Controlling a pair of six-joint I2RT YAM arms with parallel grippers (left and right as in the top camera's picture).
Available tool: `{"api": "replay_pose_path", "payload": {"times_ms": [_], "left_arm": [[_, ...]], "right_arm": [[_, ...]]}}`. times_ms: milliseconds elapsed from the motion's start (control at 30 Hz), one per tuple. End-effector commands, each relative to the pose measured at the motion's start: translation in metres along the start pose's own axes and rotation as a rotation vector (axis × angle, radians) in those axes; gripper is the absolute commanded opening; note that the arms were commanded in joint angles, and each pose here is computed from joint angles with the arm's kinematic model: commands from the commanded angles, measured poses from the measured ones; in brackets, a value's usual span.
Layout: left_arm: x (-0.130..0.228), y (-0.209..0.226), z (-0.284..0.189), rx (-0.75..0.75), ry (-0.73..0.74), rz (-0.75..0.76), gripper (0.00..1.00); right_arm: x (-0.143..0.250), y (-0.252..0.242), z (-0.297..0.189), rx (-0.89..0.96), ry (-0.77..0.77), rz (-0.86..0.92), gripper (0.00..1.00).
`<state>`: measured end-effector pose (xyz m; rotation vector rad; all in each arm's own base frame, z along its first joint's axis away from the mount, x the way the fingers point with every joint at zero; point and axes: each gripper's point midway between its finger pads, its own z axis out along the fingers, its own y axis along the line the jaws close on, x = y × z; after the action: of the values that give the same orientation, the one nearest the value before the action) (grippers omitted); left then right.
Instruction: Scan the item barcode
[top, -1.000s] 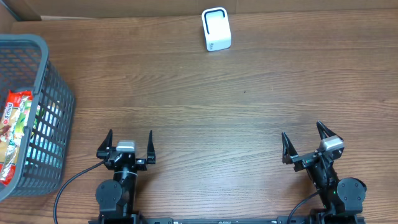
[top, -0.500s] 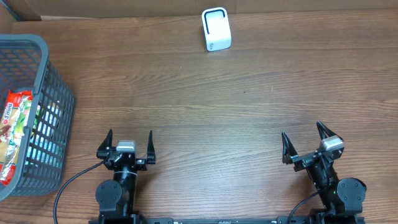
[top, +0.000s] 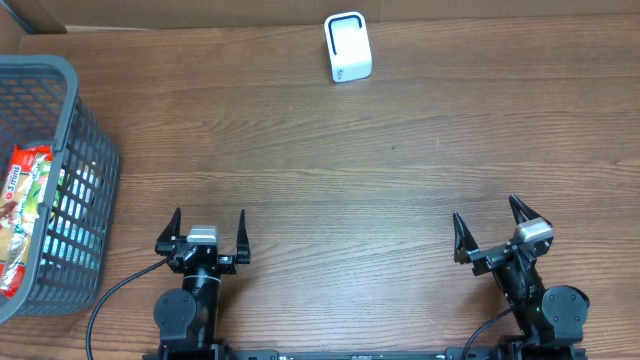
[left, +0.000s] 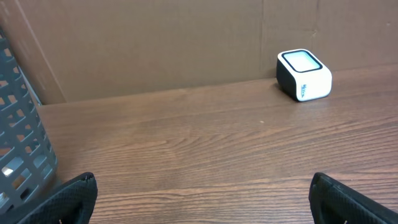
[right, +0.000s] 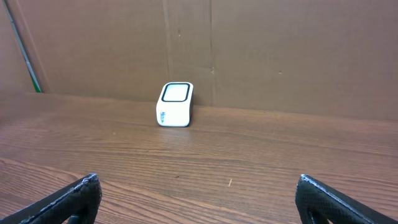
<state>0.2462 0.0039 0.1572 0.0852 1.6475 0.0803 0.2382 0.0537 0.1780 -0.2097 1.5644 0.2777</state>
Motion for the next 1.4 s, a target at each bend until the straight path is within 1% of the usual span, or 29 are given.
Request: {"api": "replay_pose_path", "payload": {"times_ms": [0,133,200,267,433,567,800,1067,1167,1233,1333,1367], "left_arm": [[0.0,-0.002,0.0,0.008,-0.006,-0.003,1.0],[0.0,-0.002,0.0,0.008,-0.005,-0.003,1.0],[0.001,-0.002,0.0,0.008,-0.002,-0.066,1.0],[-0.001,-0.002,0.0,0.008,-0.012,-0.066,1.0],[-0.005,-0.011,-0.001,0.061,-0.02,-0.07,1.0],[-0.023,-0.016,-0.006,0.104,-0.037,-0.069,1.0],[-0.089,-0.011,-0.021,0.106,-0.071,-0.088,1.0],[-0.164,-0.022,-0.021,0.227,0.039,-0.121,1.0],[-0.194,-0.026,-0.015,0.276,0.144,-0.144,1.0],[-0.215,-0.026,-0.013,0.295,0.243,-0.163,1.0],[-0.244,-0.023,-0.008,0.306,0.383,-0.189,1.0],[-0.252,-0.022,-0.006,0.307,0.409,-0.194,1.0]], "right_arm": [[0.002,0.002,0.0,-0.01,-0.003,-0.005,1.0],[0.002,0.002,0.0,-0.01,-0.003,-0.005,1.0],[0.002,0.002,0.0,-0.01,-0.003,-0.005,1.0],[0.002,0.002,0.0,-0.01,-0.003,-0.005,1.0],[0.002,0.002,0.0,-0.01,-0.003,-0.005,1.0],[0.002,0.002,0.0,-0.01,-0.003,-0.005,1.0],[0.002,0.002,0.0,-0.01,-0.003,-0.005,1.0],[0.002,0.002,0.0,-0.01,-0.003,-0.005,1.0],[0.002,0.002,0.0,-0.01,-0.003,-0.005,1.0],[0.002,0.002,0.0,-0.01,-0.003,-0.005,1.0],[0.002,0.002,0.0,-0.01,-0.003,-0.005,1.0],[0.002,0.002,0.0,-0.01,-0.003,-0.005,1.0]]}}
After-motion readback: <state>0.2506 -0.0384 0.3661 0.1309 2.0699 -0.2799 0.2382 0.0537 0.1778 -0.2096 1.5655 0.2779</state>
